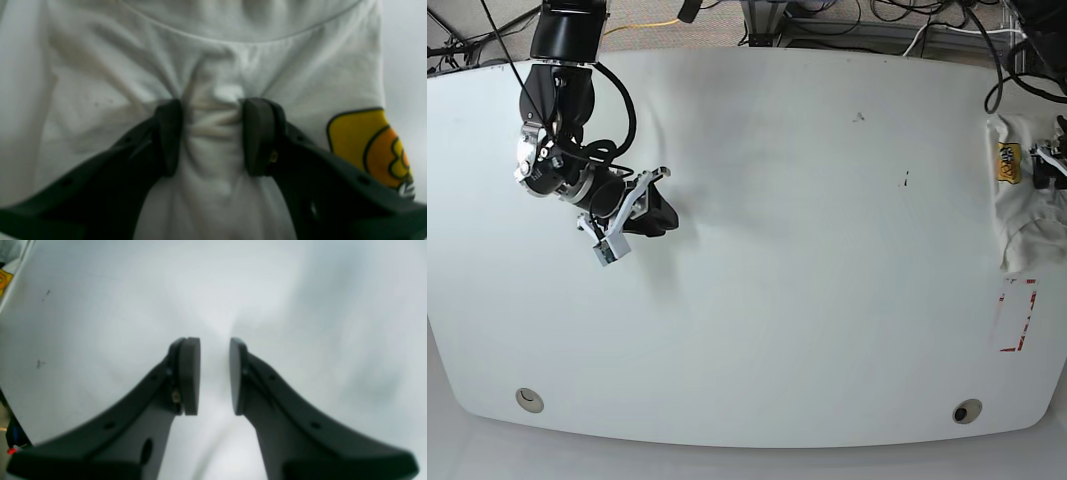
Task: Fold the T-shirt properly
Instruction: 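Drag the folded shirt with the left gripper to the table edge, then release the shirt and lift both grippers away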
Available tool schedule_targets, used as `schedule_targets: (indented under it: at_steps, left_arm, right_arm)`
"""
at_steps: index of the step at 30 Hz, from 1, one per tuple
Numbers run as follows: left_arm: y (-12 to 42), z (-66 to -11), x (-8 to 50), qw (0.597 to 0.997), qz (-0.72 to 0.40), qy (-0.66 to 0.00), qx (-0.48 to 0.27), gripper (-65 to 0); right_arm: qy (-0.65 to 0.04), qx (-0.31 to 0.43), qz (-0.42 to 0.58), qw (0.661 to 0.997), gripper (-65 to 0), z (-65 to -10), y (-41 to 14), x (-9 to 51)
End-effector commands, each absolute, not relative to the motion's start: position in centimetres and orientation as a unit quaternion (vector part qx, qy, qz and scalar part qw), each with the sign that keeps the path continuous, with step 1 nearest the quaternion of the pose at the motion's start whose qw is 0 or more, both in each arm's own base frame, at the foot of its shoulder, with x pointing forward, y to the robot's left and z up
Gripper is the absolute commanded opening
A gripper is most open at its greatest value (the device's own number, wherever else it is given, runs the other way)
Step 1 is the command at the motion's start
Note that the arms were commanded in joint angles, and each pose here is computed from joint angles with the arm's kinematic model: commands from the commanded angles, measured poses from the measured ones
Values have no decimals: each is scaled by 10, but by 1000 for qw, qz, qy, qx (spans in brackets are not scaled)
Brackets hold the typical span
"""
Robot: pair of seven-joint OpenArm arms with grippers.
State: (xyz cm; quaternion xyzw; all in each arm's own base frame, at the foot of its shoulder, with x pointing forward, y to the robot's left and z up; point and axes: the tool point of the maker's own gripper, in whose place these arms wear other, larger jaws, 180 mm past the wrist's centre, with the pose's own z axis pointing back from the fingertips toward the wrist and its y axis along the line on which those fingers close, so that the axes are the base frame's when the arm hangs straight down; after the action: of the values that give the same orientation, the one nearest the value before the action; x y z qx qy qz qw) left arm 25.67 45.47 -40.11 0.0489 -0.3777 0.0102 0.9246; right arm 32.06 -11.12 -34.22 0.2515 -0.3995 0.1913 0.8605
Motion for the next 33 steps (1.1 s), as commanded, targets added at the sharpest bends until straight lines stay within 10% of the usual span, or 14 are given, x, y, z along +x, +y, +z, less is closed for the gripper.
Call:
schedule_targets:
  at_steps: [1, 11, 21, 33]
  left_arm:
    - [492, -396, 238, 946, 0, -308, 102, -371]
    - [502, -325, 274, 918, -71, -350, 169, -371]
    - [382, -291, 334, 844, -133, -506, 122, -372]
    - [271, -325, 315, 771, -86, -627, 66, -371]
  right_arm:
    - [-420, 250, 195, 850, -506, -329, -113, 327]
    - [-432, 230, 190, 851, -506, -331, -123, 329]
    - [-460, 67, 240, 852, -506, -342, -166, 344]
    - [-549, 48, 155, 820, -506, -349, -215, 310]
